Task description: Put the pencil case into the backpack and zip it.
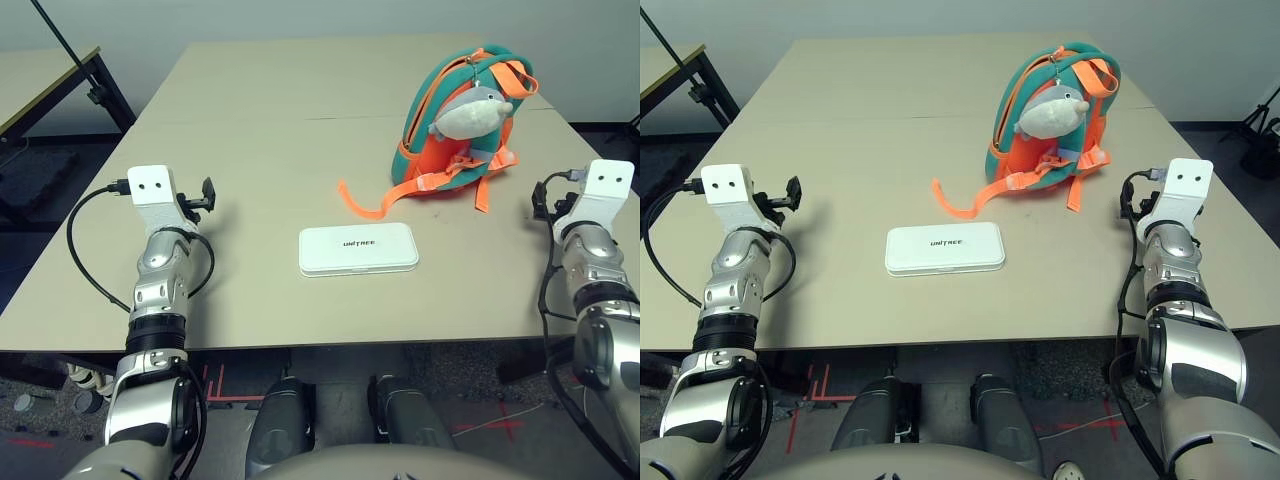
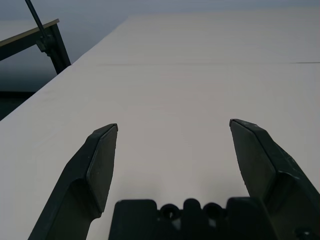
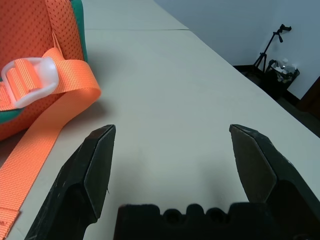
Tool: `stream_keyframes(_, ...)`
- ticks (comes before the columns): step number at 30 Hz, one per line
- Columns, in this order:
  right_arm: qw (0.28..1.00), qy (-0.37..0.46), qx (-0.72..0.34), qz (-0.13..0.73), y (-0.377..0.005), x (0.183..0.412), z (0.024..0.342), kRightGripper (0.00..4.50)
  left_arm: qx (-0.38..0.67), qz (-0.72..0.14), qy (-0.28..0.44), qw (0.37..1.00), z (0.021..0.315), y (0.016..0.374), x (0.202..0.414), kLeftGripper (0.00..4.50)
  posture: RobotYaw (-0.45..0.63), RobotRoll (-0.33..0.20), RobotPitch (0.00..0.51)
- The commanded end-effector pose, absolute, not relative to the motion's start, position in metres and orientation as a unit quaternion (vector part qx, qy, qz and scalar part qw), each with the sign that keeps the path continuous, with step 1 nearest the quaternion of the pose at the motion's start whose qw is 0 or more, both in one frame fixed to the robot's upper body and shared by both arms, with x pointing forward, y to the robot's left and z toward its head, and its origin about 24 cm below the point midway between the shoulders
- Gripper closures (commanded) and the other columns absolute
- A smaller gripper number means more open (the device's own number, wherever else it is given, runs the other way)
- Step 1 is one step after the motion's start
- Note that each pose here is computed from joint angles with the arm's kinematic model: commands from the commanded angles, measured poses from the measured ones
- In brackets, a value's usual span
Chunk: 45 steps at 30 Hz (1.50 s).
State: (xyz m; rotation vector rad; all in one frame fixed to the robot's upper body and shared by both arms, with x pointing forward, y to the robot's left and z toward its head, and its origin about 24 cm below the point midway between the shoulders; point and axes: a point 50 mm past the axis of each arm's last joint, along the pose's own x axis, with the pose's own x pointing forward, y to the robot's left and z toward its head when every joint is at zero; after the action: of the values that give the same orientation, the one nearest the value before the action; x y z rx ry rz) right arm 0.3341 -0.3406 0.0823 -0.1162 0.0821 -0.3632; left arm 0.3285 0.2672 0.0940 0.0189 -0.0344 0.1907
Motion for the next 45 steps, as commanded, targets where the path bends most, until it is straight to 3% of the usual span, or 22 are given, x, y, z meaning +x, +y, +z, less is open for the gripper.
stream_keyframes(1, 0.98, 0.04, -0.057, -0.186, -0.344, 0.333, 0.084, 0.0, 0.013, 0.096, -0.008, 0.995, 0.089, 0.266, 0.33, 0.01, -0.01, 0.0, 0.029)
stream_keyframes(6, 0.984, 0.029, -0.061, -0.166, -0.344, 0.334, 0.088, 0.0, 0.009, 0.082, -0.011, 0.997, 0.095, 0.271, 0.33, 0.01, -0.02, 0.0, 0.027)
stream_keyframes(11, 0.99, 0.019, -0.067, -0.121, -0.349, 0.328, 0.094, 0.0, -0.097, 0.032, 0.007, 0.995, 0.101, 0.283, 0.327, 0.01, -0.05, 0.0, 0.019)
stream_keyframes(19, 0.988, 0.07, -0.121, 0.065, -0.339, 0.305, 0.101, 0.0, -0.196, -0.168, 0.086, 0.962, 0.121, 0.271, 0.321, 0.01, -0.11, 0.0, 0.049)
stream_keyframes(21, 0.978, 0.094, -0.134, 0.127, -0.326, 0.3, 0.108, 0.0, -0.226, -0.248, 0.1, 0.937, 0.13, 0.26, 0.319, 0.01, -0.13, 0.0, 0.061)
stream_keyframes(24, 0.966, 0.111, -0.143, 0.186, -0.307, 0.296, 0.117, 0.0, -0.239, -0.295, 0.118, 0.918, 0.137, 0.253, 0.32, 0.01, -0.14, 0.0, 0.069)
stream_keyframes(28, 0.947, 0.125, -0.156, 0.252, -0.28, 0.294, 0.124, 0.95, -0.344, -0.398, 0.202, 0.826, 0.144, 0.231, 0.314, 0.0, -0.15, 0.0, 0.074)
stream_keyframes(37, 0.903, 0.152, -0.219, 0.337, -0.239, 0.303, 0.117, 4.47, -0.419, -0.404, 0.308, 0.753, 0.141, 0.216, 0.327, 0.0, -0.19, 0.0, 0.07)
stream_keyframes(40, 0.885, 0.163, -0.253, 0.356, -0.231, 0.309, 0.113, 4.47, -0.449, -0.412, 0.346, 0.713, 0.142, 0.211, 0.327, 0.0, -0.19, 0.0, 0.069)
stream_keyframes(45, 0.868, 0.17, -0.276, 0.376, -0.225, 0.313, 0.109, 4.47, -0.421, -0.411, 0.401, 0.703, 0.136, 0.206, 0.328, 0.0, -0.19, 0.0, 0.063)
